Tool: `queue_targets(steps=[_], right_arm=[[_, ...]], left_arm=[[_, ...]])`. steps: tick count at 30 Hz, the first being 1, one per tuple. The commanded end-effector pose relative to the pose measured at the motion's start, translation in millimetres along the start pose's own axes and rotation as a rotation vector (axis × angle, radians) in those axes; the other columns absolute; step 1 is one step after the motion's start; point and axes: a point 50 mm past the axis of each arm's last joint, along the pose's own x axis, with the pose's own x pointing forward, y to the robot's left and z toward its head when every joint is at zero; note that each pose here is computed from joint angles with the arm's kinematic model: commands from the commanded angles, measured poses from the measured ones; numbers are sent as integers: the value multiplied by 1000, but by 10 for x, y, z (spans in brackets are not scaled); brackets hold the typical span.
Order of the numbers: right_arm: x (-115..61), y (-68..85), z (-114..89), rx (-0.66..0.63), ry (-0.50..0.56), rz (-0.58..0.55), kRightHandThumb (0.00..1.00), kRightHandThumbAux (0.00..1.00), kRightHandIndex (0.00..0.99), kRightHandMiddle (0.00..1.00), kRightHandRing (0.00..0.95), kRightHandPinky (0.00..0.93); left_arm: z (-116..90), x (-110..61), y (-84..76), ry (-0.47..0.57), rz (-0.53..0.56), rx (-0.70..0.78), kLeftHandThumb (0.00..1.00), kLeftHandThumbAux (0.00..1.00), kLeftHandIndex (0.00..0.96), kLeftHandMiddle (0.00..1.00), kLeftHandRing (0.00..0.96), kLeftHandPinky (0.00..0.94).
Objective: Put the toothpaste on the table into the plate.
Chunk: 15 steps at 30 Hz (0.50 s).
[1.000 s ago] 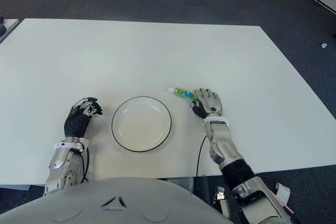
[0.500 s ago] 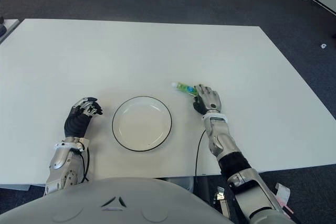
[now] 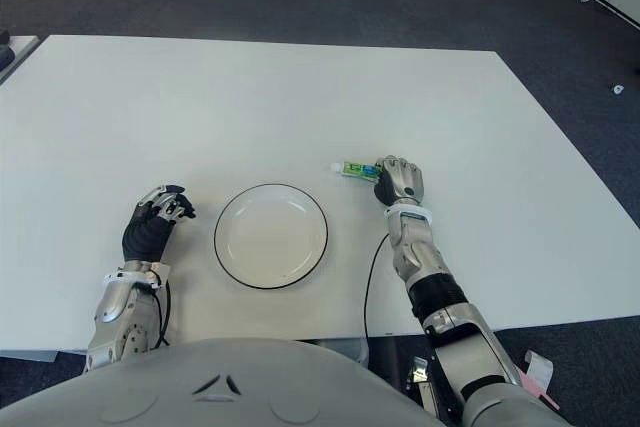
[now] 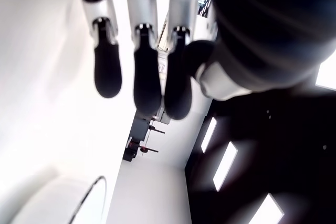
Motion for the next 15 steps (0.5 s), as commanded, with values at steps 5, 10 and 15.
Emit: queue_targets(steps=[5,10,15], right_arm=[[-285,500,-175,46,111,242,844,683,473,398,510,548],[-283,478,-167,67,111,210,847,683,484,394,463,490],[-281,458,-161,81,106,178,852,674,466,439,420,437]], left_arm=[[-136,-73,68,91,50,-17,715,718,435,579,563,531],[-128,-75,69,85,40,-16,714,718,435,581,563,532],[-123,-78,73,80,35,-11,714,718,435,582,564,536]])
